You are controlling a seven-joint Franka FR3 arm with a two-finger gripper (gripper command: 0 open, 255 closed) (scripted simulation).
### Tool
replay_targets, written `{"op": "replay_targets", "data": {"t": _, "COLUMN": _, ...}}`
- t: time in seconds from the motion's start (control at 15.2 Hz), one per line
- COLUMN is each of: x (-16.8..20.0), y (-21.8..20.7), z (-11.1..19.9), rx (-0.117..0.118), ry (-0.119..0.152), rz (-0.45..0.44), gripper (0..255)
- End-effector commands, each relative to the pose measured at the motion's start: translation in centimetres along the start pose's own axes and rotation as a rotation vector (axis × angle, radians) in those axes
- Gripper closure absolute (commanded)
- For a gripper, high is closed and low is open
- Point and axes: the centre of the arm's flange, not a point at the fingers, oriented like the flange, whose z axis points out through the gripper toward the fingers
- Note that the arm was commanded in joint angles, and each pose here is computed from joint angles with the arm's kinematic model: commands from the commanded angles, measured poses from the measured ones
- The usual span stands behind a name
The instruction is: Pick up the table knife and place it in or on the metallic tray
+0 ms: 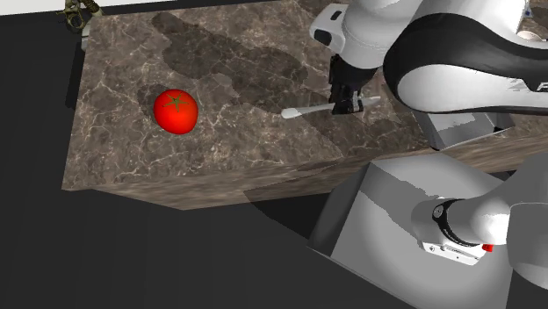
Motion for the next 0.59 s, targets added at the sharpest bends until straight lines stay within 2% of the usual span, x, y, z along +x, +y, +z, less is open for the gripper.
{"op": "replay_targets", "data": {"t": 0.0, "x": -2.8, "y": -0.1, "z": 0.3, "rx": 0.000, "ry": 0.000, "rz": -0.001, "gripper": 255}}
{"op": "replay_targets", "data": {"t": 0.53, "x": -13.4, "y": -0.7, "z": -0.1, "rx": 0.000, "ry": 0.000, "rz": -0.001, "gripper": 255}}
